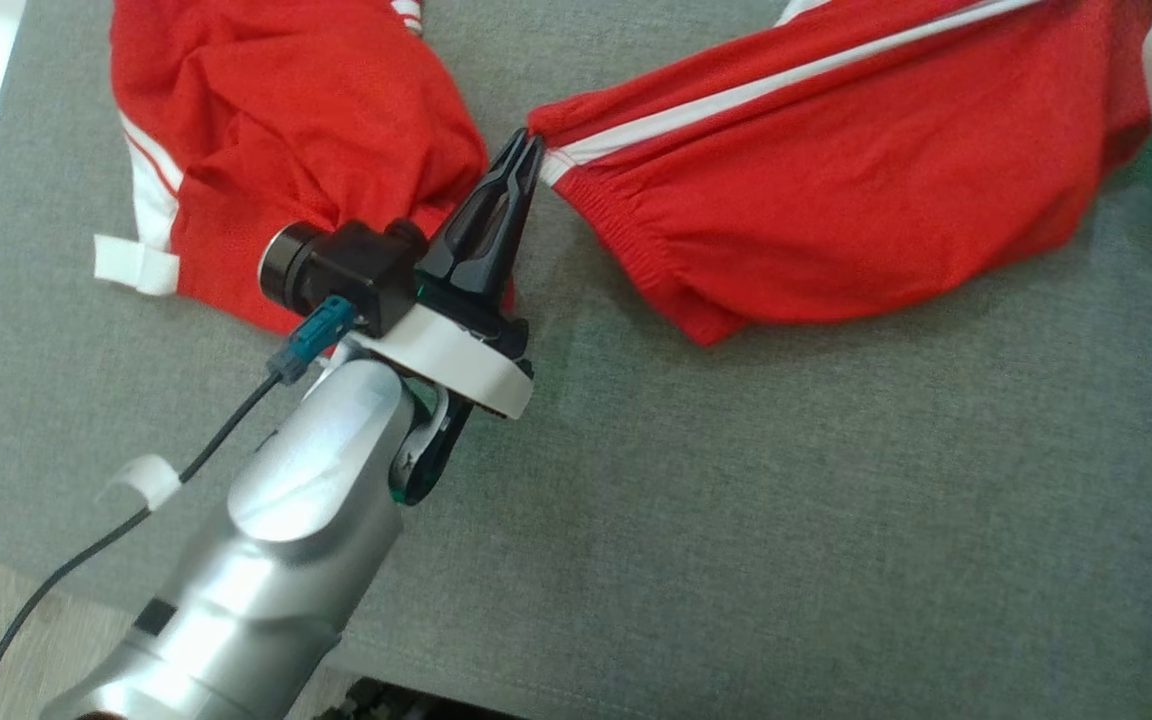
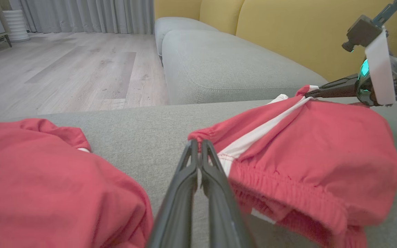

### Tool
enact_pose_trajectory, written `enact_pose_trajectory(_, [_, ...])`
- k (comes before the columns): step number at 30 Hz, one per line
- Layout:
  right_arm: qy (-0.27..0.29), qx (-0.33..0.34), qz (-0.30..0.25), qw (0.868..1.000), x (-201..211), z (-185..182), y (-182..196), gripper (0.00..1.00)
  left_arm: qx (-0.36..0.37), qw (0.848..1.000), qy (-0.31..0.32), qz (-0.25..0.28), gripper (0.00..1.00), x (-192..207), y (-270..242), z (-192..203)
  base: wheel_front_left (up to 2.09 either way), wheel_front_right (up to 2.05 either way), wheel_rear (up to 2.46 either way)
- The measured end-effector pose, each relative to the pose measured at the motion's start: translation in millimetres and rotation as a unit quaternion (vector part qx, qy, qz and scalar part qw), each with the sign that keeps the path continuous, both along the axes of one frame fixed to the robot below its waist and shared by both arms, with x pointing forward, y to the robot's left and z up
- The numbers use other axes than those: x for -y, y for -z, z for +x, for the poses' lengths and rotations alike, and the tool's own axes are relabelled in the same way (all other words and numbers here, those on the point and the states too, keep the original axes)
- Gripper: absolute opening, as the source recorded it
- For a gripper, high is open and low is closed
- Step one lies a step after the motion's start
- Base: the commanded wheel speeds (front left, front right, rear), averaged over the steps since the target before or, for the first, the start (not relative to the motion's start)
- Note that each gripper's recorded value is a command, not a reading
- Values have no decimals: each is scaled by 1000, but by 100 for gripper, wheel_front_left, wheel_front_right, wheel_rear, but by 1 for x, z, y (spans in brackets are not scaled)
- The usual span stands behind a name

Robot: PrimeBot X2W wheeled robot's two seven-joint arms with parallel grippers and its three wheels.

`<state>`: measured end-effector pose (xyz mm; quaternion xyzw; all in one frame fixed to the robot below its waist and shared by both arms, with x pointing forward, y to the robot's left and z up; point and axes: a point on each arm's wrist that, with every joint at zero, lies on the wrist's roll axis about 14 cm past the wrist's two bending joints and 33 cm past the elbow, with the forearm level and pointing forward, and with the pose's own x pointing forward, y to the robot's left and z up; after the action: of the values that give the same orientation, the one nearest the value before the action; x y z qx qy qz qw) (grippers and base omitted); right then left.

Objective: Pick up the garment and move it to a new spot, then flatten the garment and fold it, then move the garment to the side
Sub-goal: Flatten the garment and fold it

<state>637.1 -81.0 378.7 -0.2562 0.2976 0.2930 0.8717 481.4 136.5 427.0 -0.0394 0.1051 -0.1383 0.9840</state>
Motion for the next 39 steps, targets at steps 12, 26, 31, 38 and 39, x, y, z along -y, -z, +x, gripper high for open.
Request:
enact_pose_trajectory(12, [4,68,22,997,1,20,-28,100,6,1000,-5,7,100,-4,-3,5,0,0,0])
enact_pose_trajectory(26, [52,194,174,964,15,-11,-128,100,135,987,-70,-48,100,-21,-95,4,0,0,0])
enact_pose_trajectory(31, [85,224,236,942,23,-34,-157,100,168,979,-91,-74,100,-26,-118,-13,0,0,0])
enact_pose_trajectory(38, [145,263,335,893,44,-73,-193,100,160,979,-95,-87,100,-19,-111,-43,0,0,0])
enact_pose_trajectory(39, [153,264,346,887,45,-82,-191,100,159,979,-89,-91,100,-15,-110,-47,0,0,0])
